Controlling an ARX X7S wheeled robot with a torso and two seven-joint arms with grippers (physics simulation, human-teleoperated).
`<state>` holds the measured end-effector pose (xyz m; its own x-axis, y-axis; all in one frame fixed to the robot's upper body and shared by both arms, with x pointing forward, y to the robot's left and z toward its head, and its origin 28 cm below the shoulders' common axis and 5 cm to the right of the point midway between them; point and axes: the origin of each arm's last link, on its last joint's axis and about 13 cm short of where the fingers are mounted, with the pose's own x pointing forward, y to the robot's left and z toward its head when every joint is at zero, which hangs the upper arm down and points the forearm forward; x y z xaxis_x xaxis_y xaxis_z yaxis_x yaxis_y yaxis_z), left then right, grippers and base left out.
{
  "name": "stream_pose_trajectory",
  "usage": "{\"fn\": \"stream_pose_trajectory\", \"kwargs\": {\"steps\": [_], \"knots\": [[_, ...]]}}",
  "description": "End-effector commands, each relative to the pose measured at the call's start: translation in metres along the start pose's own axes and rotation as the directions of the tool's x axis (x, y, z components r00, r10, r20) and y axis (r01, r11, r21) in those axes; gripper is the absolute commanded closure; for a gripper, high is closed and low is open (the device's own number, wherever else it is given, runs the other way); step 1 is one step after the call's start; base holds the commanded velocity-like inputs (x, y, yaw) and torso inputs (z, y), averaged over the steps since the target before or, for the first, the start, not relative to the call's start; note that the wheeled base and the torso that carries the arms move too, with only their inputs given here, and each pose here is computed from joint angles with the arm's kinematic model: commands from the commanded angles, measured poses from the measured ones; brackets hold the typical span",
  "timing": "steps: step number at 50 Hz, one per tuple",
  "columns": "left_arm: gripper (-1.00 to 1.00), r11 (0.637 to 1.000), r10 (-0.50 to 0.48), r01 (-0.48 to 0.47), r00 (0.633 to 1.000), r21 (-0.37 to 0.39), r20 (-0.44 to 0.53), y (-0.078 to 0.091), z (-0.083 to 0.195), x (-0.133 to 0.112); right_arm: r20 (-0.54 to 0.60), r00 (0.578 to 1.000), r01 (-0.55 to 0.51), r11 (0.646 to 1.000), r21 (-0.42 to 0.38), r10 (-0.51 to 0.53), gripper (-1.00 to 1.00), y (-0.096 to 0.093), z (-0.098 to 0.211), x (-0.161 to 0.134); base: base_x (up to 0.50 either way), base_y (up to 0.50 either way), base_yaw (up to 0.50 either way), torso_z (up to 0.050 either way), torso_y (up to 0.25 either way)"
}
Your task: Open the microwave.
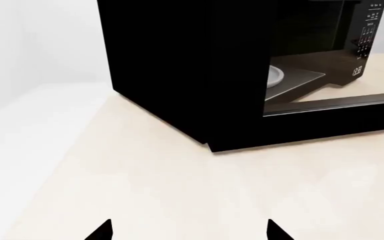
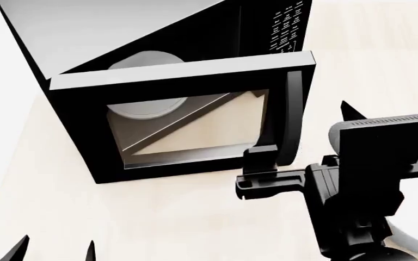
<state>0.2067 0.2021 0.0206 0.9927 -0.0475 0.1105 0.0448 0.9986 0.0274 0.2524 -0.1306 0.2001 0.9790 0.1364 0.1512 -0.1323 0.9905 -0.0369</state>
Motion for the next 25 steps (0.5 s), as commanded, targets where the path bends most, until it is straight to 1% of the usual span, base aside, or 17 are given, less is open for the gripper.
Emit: {"fn": "stream_pose_trajectory", "kwargs": {"steps": [1, 2, 3, 7, 9, 12, 13, 15, 16, 17, 21, 22, 23, 24, 25], "knots": [[-1.0, 1.0, 0.016, -0.016, 0.999, 0.014, -0.027, 0.002, -0.005, -0.001, 0.042, 0.999, 0.022, 0.993, -0.117, -0.017, -1.0, 0.005, 0.043, -0.021, 0.0, 0.0, 0.0, 0.0, 0.0], [-1.0, 1.0, 0.016, -0.016, 0.999, 0.014, -0.027, 0.002, -0.004, -0.001, 0.056, 0.998, 0.021, 0.994, -0.112, -0.015, -1.0, 0.005, 0.046, -0.022, 0.0, 0.0, 0.0, 0.0, 0.0], [-1.0, 1.0, 0.017, -0.017, 0.999, 0.013, -0.028, 0.002, -0.004, -0.002, 0.046, 0.999, 0.009, 0.996, -0.092, -0.005, -1.0, 0.006, 0.051, -0.023, 0.0, 0.0, 0.0, 0.0, 0.0], [-1.0, 1.0, 0.019, -0.019, 0.999, 0.011, -0.03, 0.002, -0.004, -0.001, 0.093, 0.996, -0.006, 0.995, -0.099, 0.015, -1.0, 0.011, 0.08, -0.031, 0.0, 0.0, 0.0, 0.0, 0.0], [-1.0, 1.0, 0.019, -0.019, 0.999, 0.01, -0.031, 0.002, -0.004, -0.002, 0.118, 0.993, 0.024, 0.991, -0.131, -0.009, -1.0, 0.011, 0.09, -0.032, 0.0, 0.0, 0.0, 0.0, 0.0], [-1.0, 1.0, 0.019, -0.019, 0.999, 0.008, -0.031, 0.002, -0.004, -0.002, 0.155, 0.987, 0.054, 0.988, -0.147, -0.031, -1.0, 0.011, 0.107, -0.03, 0.0, 0.0, 0.0, 0.0, 0.0], [-1.0, 1.0, 0.02, -0.019, 0.999, 0.007, -0.031, 0.002, -0.004, -0.002, 0.164, 0.986, 0.041, 0.989, -0.139, -0.017, -1.0, 0.012, 0.113, -0.03, 0.0, 0.0, 0.0, 0.0, 0.0], [-1.0, 1.0, 0.02, -0.02, 0.999, 0.007, -0.031, 0.002, -0.004, -0.002, 0.18, 0.984, 0.043, 0.988, -0.146, -0.016, -1.0, 0.012, 0.123, -0.03, 0.0, 0.0, 0.0, 0.0, 0.0], [-1.0, 1.0, 0.02, -0.02, 0.999, 0.009, -0.031, 0.002, -0.004, -0.002, 0.19, 0.982, 0.024, 0.987, -0.16, 0.007, -1.0, 0.014, 0.133, -0.029, 0.0, 0.0, 0.0, 0.0, 0.0], [-1.0, 1.0, 0.02, -0.02, 0.999, 0.009, -0.031, 0.002, -0.004, -0.002, 0.198, 0.98, 0.042, 0.987, -0.153, -0.011, -1.0, 0.015, 0.137, -0.03, 0.0, 0.0, 0.0, 0.0, 0.0], [-1.0, 1.0, 0.02, -0.02, 0.999, 0.01, -0.031, 0.002, -0.003, -0.002, 0.23, 0.973, 0.015, 0.983, -0.185, 0.028, -1.0, 0.018, 0.161, -0.027, 0.0, 0.0, 0.0, 0.0, 0.0], [-1.0, 1.0, 0.02, -0.02, 0.999, 0.009, -0.031, 0.002, -0.003, -0.003, 0.23, 0.972, -0.003, 0.985, -0.172, 0.043, -1.0, 0.019, 0.166, -0.026, 0.0, 0.0, 0.0, 0.0, 0.0], [-1.0, 1.0, 0.02, -0.02, 0.999, 0.008, -0.031, 0.002, -0.003, -0.002, 0.242, 0.967, -0.049, 0.99, -0.134, 0.08, -1.0, 0.021, 0.175, -0.025, 0.0, 0.0, 0.0, 0.0, 0.0], [-1.0, 1.0, 0.02, -0.02, 0.999, 0.008, -0.031, 0.002, -0.003, -0.002, 0.23, 0.969, -0.061, 0.991, -0.117, 0.087, -1.0, 0.021, 0.18, -0.023, 0.0, 0.0, 0.0, 0.0, 0.0], [-1.0, 1.0, 0.021, -0.02, 0.999, 0.007, -0.031, 0.002, -0.003, -0.002, 0.228, 0.969, -0.07, 0.989, -0.132, 0.099, -1.0, 0.021, 0.183, -0.021, 0.0, 0.0, 0.0, 0.0, 0.0]]}}
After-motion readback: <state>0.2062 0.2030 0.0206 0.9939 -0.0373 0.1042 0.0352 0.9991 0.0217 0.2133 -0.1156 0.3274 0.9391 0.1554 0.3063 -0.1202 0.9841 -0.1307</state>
